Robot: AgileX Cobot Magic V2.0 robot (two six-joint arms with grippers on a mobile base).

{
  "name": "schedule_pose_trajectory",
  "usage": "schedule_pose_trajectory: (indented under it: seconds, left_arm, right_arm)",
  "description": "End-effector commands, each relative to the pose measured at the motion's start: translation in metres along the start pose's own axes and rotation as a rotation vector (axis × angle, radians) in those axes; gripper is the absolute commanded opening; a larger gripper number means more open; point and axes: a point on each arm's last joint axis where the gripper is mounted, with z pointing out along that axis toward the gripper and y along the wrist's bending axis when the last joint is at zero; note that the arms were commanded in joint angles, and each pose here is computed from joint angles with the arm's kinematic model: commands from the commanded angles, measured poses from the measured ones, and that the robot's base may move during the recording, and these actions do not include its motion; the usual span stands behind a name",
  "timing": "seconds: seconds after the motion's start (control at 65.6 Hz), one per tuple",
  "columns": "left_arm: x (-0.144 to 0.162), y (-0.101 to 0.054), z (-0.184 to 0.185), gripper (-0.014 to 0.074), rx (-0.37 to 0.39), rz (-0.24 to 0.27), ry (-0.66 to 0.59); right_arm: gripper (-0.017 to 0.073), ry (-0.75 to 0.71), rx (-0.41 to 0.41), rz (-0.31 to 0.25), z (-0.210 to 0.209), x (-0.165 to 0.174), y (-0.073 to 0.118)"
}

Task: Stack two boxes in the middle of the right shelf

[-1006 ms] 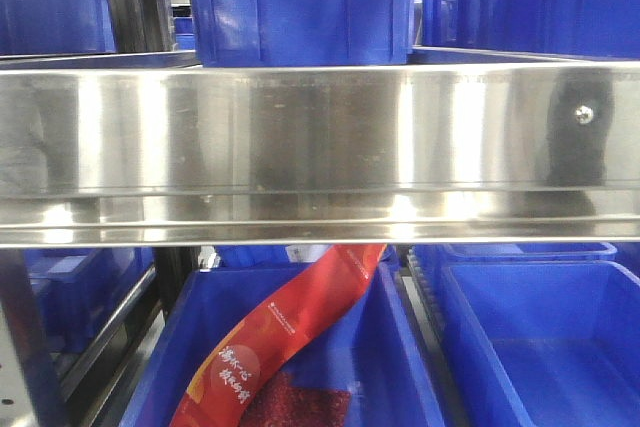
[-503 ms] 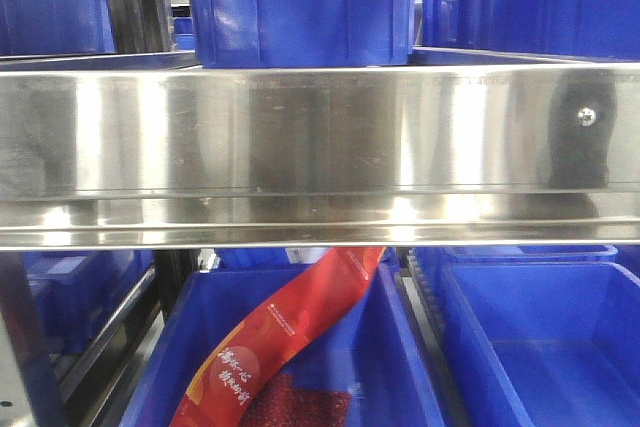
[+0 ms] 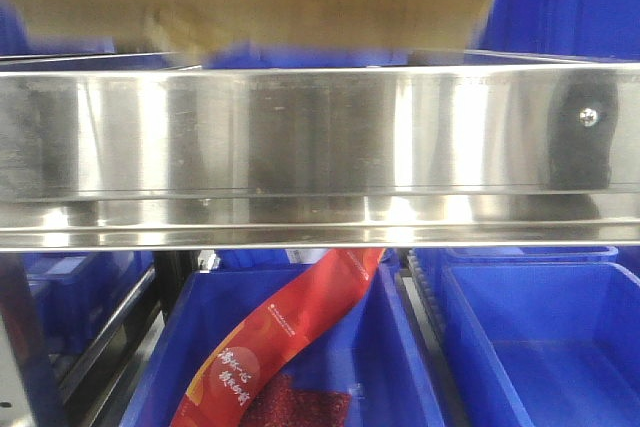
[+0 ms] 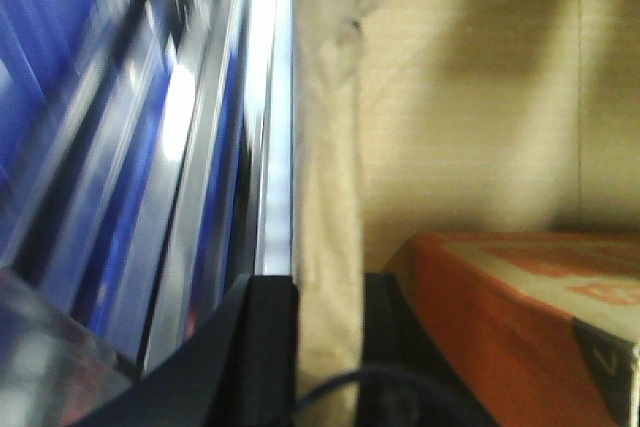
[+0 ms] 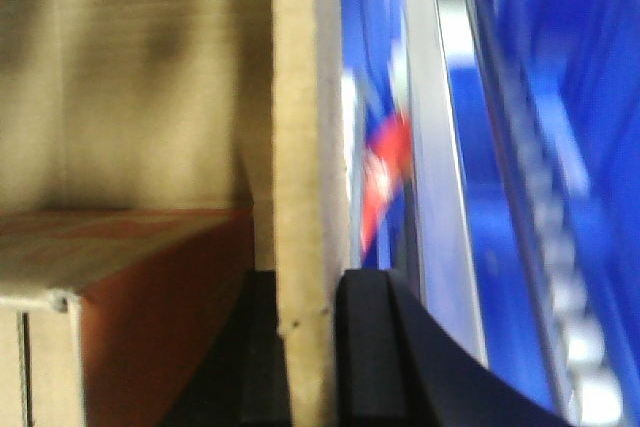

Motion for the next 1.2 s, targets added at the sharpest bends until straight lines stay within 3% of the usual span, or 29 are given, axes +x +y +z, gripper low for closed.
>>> schedule_pose_trajectory:
  seconds: [0.0,0.122,0.183,0.259,0.427,0.503,0.595,0.793,0.869,0.93,1.052,1.082,1.189]
  left_arm:
    - [-0.005,-0.003,0.0,-0.0111,0.04,-0.008,-0.029]
    - [-0.004,-0.004,0.003,-0.0107,0.047,-0.011,-0.022]
    - [-0.004,-0.005,0.004,-0.006,0.047,-0.011,-0.016]
    - [-0.003,-0.005,0.006,0.0047,0.046,-0.01,-0.012]
    - [-0.004,-0.007,0.01,0.0309,0.049,-0.008,-0.016]
    - [-0.005,-0.007,0.01,0.0367,0.052,-0.008,-0.025]
    - [-0.007,-0.008,0.01,0.0372,0.061,-0.009,-0.049]
    - [-0.017,-0.007,-0.008,0.0368,0.095,-0.043,-0.075]
    - [-0.018,-0.006,-0.016,0.0326,0.102,-0.051,-0.081]
    - [-0.016,-0.005,-0.019,0.0221,0.1,-0.054,-0.065]
    - [-0.01,-0.005,-0.024,-0.0112,0.123,-0.072,-0.002]
    - [-0.009,-0.005,-0.025,-0.0108,0.127,-0.073,0.003]
    - [-0.006,-0.004,-0.028,-0.0108,0.143,-0.075,-0.023]
  right_arm:
    - [-0.0151,-0.043,-0.029,0.02,0.002,-0.005,0.003]
    - [-0.0148,-0.038,-0.012,0.006,0.011,-0.005,0.004]
    - [-0.0102,-0.047,0.001,-0.005,0.012,-0.005,0.003]
    - [0.001,-0.044,0.004,-0.007,0.014,-0.005,0.003]
    - [0.0356,-0.056,0.011,-0.017,0.015,-0.006,0.003]
    - [0.0444,-0.072,0.017,-0.027,0.015,-0.008,0.002]
    - [0.0491,-0.084,0.03,-0.039,0.015,-0.009,0.001]
    - [0.0484,-0.118,0.018,-0.028,-0.005,-0.012,-0.003]
    - [0.0435,-0.122,0.02,-0.024,-0.013,-0.013,-0.005]
    - [0.0325,-0.126,0.021,-0.018,-0.021,-0.013,-0.007]
    - [-0.0073,-0.107,0.035,-0.008,-0.031,-0.011,-0.012]
    - [-0.0172,-0.106,0.038,-0.006,-0.035,-0.011,-0.013]
    - [-0.0161,-0.125,0.048,-0.027,-0.039,-0.007,-0.017]
